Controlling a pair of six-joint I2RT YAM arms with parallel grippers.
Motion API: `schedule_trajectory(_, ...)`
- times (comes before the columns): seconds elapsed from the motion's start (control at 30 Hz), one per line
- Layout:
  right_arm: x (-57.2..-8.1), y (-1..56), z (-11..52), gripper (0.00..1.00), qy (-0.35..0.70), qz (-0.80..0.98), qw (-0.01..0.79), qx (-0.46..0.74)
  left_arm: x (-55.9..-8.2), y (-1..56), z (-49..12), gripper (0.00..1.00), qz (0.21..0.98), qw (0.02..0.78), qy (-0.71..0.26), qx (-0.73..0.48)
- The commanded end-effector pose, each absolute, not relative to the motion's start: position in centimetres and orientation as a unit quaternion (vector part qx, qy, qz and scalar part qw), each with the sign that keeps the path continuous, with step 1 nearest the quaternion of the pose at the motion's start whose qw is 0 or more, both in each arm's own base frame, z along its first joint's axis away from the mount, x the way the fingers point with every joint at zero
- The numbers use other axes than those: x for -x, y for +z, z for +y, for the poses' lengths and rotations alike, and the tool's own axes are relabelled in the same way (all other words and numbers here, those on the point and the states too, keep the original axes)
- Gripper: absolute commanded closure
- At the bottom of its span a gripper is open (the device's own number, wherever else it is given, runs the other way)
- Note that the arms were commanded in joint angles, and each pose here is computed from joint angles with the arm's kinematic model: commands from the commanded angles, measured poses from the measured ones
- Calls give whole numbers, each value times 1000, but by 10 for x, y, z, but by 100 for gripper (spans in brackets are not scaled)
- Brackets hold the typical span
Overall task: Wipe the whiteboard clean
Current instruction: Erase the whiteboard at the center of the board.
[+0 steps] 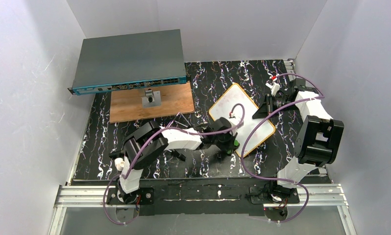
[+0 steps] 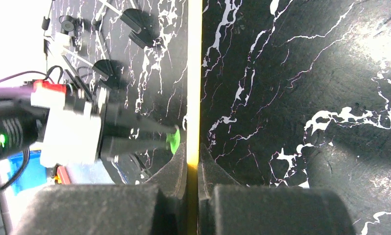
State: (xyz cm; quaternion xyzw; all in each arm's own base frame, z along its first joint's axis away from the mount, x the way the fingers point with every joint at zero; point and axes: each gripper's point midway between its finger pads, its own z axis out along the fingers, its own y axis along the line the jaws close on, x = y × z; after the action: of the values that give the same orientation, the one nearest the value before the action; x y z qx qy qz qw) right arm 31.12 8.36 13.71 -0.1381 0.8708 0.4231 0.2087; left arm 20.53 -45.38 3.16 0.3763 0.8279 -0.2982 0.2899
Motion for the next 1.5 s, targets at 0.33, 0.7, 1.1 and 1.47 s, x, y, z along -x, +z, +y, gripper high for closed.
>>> schedule_trajectory(0.33,-313,165,99,99,472,839,240,124,-226,18,-411,100,836,248,-261,-414)
schedule_trajectory(0.7,-321,173,79,99,509,820,255,56,-203,18,-405,100,801,243,-245,-489)
schedule_trajectory(1.1,-318,169,82,99,525,815,243,46,-207,24,-426,100,774,247,-269,-517)
schedule_trajectory(1.47,-317,169,84,99,524,815,243,49,-188,31,-440,100,753,224,-283,-550)
